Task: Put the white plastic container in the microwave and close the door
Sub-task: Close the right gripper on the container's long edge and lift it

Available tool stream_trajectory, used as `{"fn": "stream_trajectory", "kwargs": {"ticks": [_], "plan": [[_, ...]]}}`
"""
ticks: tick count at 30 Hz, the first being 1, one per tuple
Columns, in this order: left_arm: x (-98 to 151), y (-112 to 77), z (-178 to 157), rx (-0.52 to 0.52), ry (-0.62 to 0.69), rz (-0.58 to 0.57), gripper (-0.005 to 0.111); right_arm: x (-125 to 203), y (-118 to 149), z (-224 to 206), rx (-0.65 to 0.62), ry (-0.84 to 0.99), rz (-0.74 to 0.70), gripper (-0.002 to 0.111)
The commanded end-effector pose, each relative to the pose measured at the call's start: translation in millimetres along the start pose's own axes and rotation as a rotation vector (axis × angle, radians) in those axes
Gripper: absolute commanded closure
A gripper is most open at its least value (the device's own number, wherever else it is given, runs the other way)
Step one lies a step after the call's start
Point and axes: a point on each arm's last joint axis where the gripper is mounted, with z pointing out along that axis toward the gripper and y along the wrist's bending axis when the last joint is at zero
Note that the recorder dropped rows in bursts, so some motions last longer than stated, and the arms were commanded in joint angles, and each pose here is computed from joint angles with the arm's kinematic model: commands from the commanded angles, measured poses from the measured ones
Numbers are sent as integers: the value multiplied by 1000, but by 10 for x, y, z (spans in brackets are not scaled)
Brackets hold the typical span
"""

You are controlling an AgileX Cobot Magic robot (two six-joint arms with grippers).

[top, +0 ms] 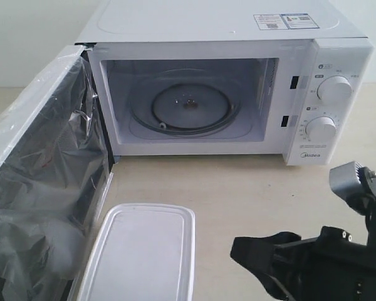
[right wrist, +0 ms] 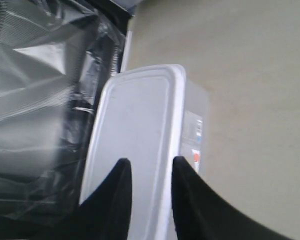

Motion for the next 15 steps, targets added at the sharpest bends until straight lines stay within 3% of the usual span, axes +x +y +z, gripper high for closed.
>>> {"fn": "stream_trajectory", "kwargs": {"ticks": [1, 8, 15], "plan": [[5, -1, 3, 2, -6, 2, 102, 106, -40, 67, -86, 16, 49, 84], [5, -1, 3, 2, -6, 2, 102, 289, -177, 161, -192, 47, 114, 84], [5, -1, 3, 2, -6, 2, 102, 335, -324, 330, -136, 142, 119, 84]]}}
